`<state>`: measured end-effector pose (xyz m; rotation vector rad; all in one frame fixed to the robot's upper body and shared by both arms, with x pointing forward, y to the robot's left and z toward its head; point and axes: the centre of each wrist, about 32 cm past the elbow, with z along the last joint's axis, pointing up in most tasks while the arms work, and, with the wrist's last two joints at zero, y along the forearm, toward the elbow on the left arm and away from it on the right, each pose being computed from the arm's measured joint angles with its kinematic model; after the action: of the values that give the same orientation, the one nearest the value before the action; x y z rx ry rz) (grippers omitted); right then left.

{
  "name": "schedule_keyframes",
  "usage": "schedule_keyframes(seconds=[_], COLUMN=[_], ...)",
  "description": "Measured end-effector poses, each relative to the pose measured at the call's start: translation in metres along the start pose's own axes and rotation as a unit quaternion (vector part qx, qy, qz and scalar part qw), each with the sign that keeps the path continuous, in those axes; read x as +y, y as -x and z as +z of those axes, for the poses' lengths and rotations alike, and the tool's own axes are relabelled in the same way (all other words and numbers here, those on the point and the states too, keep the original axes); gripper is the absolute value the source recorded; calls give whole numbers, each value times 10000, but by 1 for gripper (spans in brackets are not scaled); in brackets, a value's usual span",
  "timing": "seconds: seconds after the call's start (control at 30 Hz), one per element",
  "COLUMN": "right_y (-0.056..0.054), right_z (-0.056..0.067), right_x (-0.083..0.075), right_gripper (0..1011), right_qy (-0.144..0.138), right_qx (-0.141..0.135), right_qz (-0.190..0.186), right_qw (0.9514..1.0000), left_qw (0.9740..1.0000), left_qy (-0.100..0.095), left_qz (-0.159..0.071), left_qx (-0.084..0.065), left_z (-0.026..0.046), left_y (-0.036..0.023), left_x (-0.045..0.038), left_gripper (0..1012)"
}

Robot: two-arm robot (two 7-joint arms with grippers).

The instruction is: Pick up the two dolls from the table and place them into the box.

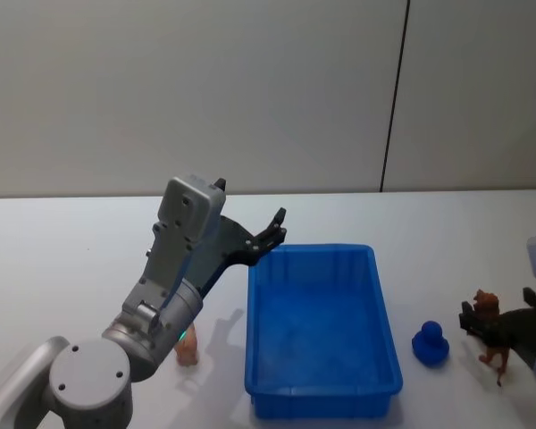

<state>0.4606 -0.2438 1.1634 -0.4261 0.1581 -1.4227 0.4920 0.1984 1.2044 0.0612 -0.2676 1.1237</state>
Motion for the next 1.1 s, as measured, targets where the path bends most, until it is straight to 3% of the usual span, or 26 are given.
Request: schedule_keyframes(seconds=[1.1], right_y=[179], right_z=[-193], right_x=[182], right_gripper=[1003], right_qy=[489], right_qx=[474], right_qz=[-147], right_qw=[9976], left_qw=[10000], left_qy=[0], left_qz=[0], left_qx=[0], left_z=[0], left_y=[0], left_x=[0], left_gripper=[1001])
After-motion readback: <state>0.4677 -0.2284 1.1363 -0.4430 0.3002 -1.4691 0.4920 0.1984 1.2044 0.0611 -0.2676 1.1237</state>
